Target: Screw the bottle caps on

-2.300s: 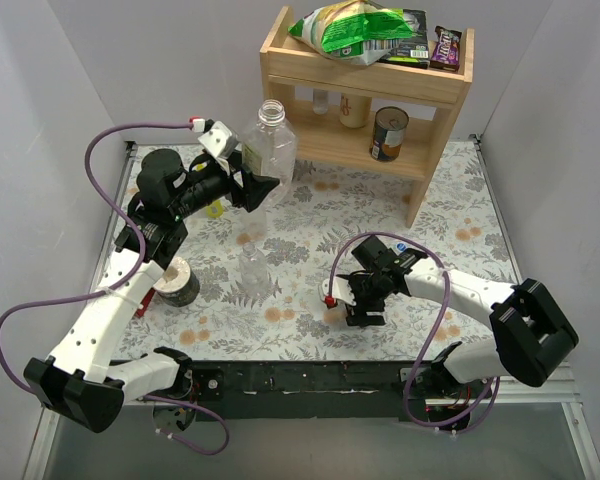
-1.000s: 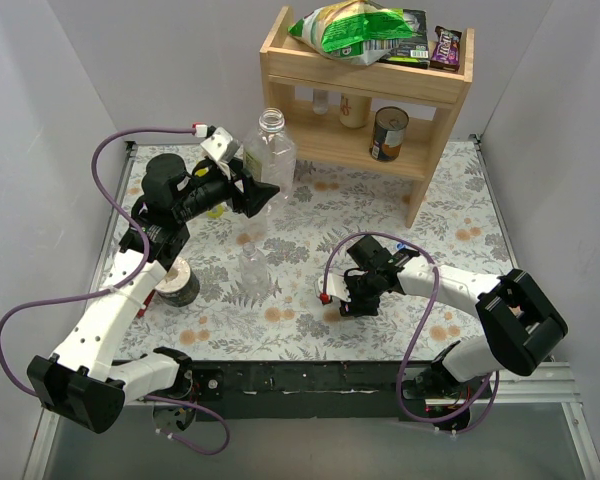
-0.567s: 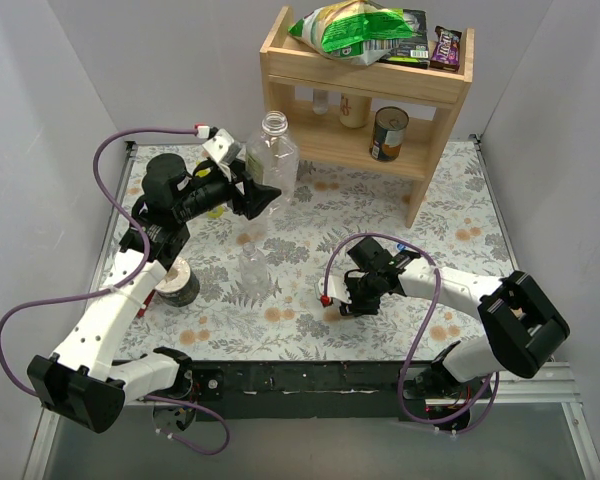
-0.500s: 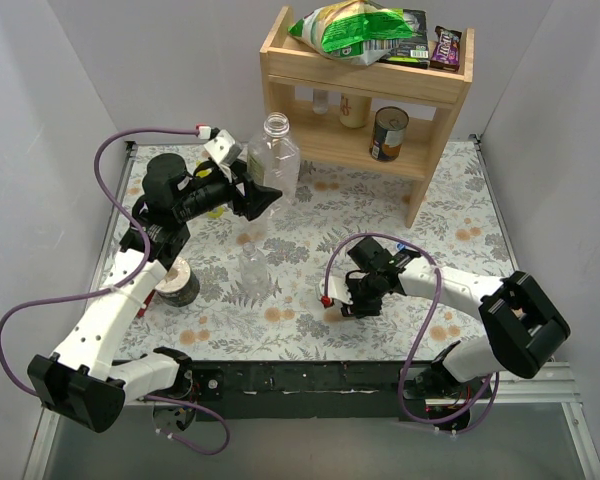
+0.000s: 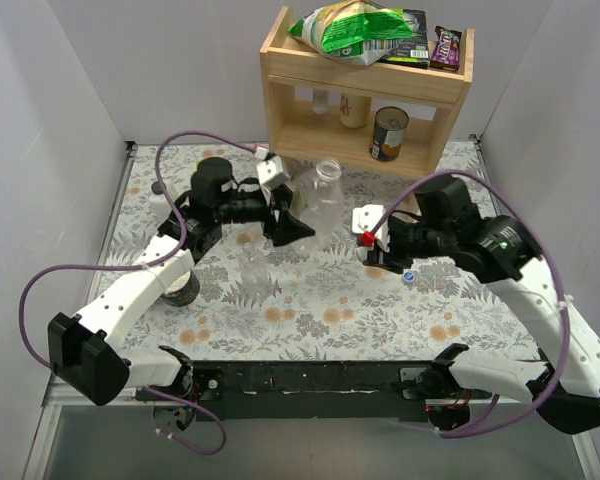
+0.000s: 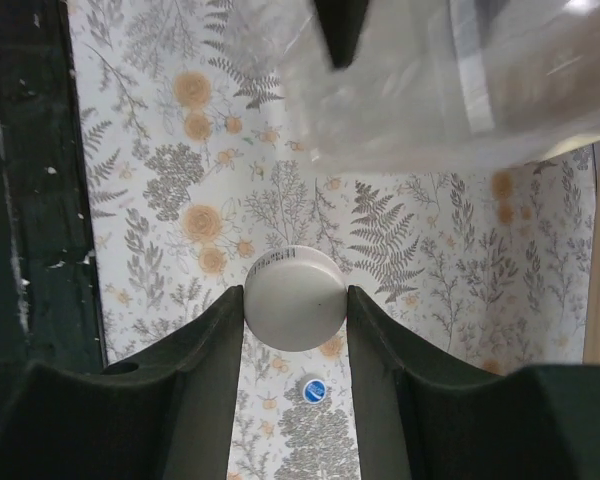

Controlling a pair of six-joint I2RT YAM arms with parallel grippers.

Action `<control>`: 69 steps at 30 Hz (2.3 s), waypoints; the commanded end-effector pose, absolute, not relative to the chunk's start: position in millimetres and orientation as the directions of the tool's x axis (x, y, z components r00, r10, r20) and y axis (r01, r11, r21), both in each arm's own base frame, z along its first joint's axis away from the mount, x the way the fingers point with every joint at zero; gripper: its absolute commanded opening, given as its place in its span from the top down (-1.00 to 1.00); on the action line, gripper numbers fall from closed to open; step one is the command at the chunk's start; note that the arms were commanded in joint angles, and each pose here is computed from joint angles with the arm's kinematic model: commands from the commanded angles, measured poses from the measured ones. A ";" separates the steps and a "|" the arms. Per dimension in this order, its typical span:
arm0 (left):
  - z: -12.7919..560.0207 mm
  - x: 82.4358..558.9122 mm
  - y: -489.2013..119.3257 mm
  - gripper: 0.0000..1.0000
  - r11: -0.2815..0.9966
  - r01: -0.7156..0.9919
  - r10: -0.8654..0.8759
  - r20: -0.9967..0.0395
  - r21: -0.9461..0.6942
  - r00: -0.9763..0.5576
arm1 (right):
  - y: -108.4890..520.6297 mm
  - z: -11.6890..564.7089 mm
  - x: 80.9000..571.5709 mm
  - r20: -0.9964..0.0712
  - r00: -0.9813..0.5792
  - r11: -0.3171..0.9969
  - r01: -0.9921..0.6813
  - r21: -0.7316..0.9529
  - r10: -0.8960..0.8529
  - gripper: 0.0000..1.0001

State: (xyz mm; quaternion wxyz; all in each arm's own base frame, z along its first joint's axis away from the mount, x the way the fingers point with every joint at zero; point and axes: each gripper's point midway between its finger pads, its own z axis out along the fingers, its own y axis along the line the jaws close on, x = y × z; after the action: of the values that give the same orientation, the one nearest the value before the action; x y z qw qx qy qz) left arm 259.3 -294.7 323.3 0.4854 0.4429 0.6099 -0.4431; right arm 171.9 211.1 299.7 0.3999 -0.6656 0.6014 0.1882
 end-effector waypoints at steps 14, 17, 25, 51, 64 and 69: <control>208.7 177.6 -331.3 1.00 -0.070 0.994 0.348 -0.936 -0.088 -0.058 | 198.5 392.3 153.1 -0.833 0.157 0.111 -0.962 -0.251 -0.531 0.52; 200.7 168.3 -327.7 1.00 -0.090 0.995 0.337 -0.941 -0.039 -0.007 | 196.4 385.3 152.1 -0.813 0.204 0.071 -0.955 -0.287 -0.545 0.51; 196.7 154.3 -332.2 1.00 -0.066 0.997 0.218 -0.975 0.033 0.047 | 197.9 371.8 126.3 -0.808 0.300 -0.085 -0.950 -0.299 -0.507 0.44; 196.5 149.2 -339.2 1.00 -0.058 0.996 0.222 -0.972 0.060 0.072 | 220.4 311.7 120.2 -0.761 0.321 -0.262 -0.944 -0.203 -0.565 0.43; 198.5 156.1 -334.7 1.00 -0.007 0.990 0.181 -0.974 0.138 0.137 | 222.2 297.0 119.1 -0.714 0.382 -0.325 -0.919 -0.225 -0.587 0.43; 204.5 164.2 -336.6 1.00 0.039 0.988 0.156 -0.977 0.152 0.144 | 218.7 287.5 118.3 -0.699 0.385 -0.341 -0.916 -0.211 -0.603 0.43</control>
State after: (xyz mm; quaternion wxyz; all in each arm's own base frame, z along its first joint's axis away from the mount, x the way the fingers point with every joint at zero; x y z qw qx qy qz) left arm 154.5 -330.0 166.4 0.4406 0.5725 0.5536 -0.4142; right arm 122.2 225.1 302.2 0.3278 -0.7646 0.4876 0.2650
